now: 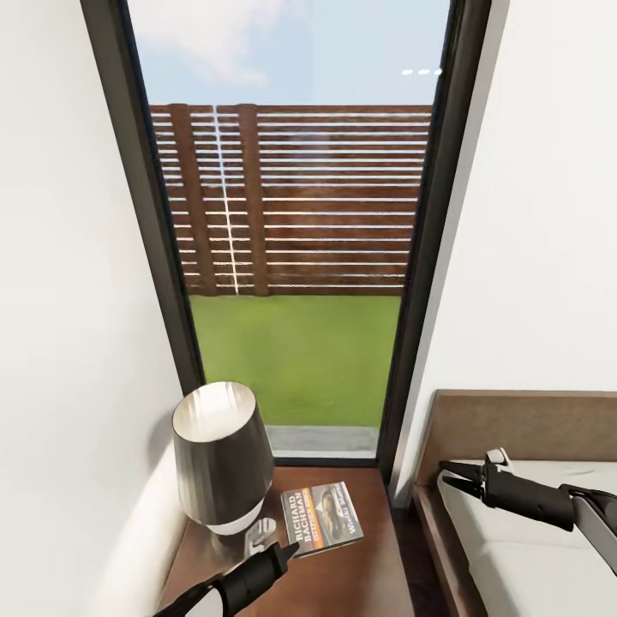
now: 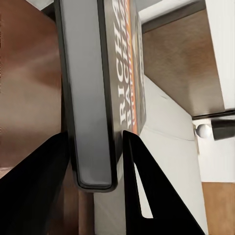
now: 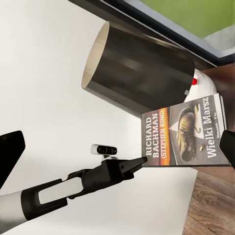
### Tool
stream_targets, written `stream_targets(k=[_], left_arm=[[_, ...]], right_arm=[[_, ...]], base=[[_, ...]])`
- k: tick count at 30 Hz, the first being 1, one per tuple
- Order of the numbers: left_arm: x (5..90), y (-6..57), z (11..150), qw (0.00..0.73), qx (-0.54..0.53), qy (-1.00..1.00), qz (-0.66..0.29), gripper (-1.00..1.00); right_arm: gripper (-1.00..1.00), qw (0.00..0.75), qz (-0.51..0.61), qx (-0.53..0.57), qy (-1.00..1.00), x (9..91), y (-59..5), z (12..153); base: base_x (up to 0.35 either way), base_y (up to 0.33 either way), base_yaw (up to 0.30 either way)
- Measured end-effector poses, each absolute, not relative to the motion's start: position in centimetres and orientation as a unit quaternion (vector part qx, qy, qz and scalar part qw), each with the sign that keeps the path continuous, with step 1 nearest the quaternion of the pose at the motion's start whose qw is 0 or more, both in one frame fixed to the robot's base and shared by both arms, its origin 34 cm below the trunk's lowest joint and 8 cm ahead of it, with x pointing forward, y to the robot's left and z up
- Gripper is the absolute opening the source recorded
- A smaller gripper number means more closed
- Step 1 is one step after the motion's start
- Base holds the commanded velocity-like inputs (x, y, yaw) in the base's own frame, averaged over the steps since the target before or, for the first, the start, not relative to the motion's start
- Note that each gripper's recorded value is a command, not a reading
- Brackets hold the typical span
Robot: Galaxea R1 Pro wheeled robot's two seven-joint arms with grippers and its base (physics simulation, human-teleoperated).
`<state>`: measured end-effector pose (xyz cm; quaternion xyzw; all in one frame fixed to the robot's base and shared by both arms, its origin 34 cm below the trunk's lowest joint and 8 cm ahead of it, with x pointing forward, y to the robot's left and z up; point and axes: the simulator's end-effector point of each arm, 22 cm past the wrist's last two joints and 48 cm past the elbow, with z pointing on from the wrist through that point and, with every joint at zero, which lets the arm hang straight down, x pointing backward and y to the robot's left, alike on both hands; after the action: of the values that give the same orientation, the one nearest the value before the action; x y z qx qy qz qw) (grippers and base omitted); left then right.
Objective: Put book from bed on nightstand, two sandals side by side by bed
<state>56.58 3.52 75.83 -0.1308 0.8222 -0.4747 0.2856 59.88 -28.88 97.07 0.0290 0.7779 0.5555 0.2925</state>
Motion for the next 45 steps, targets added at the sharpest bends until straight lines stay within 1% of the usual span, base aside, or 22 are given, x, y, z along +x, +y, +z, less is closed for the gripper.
stream_targets(k=[45], left_arm=[[57.3,3.7,69.8,0.287,-0.131,0.823,-0.473,-1.0]], right_arm=[[1.0,0.312,0.551,0.037,0.773,61.1,-30.3,92.0]], base=[[0.0,0.0,0.0]])
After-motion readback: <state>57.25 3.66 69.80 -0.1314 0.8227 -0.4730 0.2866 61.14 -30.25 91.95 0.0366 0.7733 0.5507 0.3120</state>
